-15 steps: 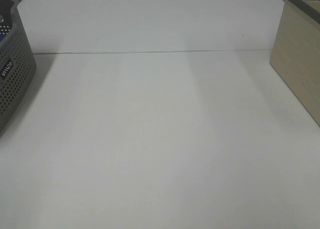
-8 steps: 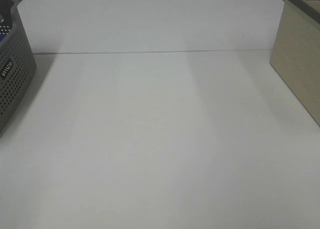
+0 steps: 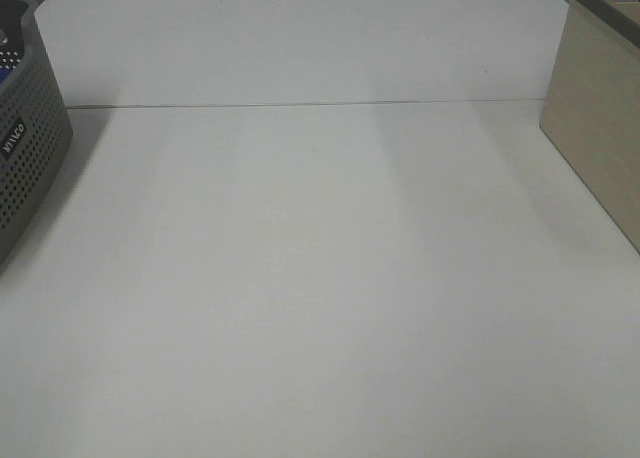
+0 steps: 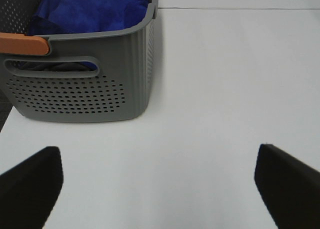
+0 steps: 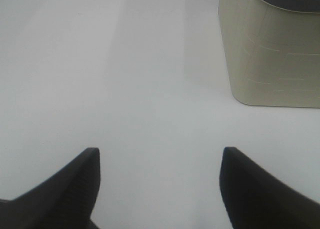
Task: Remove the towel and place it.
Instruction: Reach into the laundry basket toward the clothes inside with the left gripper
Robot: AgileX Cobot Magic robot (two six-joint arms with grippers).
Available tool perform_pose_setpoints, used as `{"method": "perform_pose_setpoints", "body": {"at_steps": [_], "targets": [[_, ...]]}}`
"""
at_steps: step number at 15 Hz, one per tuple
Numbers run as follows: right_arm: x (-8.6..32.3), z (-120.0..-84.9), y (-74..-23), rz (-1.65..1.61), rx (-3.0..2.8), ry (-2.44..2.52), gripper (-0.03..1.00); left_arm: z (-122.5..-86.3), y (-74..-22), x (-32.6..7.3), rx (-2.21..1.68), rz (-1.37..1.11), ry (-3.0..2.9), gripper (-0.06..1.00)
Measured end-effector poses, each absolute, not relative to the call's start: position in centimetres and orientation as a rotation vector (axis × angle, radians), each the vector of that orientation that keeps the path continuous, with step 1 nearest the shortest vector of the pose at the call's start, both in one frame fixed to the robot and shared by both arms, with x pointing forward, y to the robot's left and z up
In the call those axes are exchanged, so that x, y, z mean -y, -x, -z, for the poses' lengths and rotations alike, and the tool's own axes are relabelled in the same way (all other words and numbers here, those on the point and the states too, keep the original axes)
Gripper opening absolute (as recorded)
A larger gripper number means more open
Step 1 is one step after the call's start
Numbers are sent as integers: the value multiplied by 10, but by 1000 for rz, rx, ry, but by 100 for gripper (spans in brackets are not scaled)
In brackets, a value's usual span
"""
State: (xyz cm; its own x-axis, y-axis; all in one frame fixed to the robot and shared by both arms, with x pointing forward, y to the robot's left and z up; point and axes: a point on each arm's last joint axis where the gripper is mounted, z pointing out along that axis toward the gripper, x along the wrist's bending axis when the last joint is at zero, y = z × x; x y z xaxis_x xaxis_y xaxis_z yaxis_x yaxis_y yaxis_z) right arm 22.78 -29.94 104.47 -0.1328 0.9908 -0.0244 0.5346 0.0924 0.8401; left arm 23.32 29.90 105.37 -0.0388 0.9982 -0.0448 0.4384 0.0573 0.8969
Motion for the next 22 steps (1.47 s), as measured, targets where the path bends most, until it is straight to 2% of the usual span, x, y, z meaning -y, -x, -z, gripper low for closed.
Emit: {"method": "perform_pose_setpoints", "body": {"at_steps": [18,22], "targets": [[299,-1045,-228,-926,-1744,-1506,67,-1054,-233,-299,-1582,-940,-1480,99],[299,-1045,-228,-926,-1744,-1506,67,-1088,-253,-300,-1588,-907,-1734,99]]}}
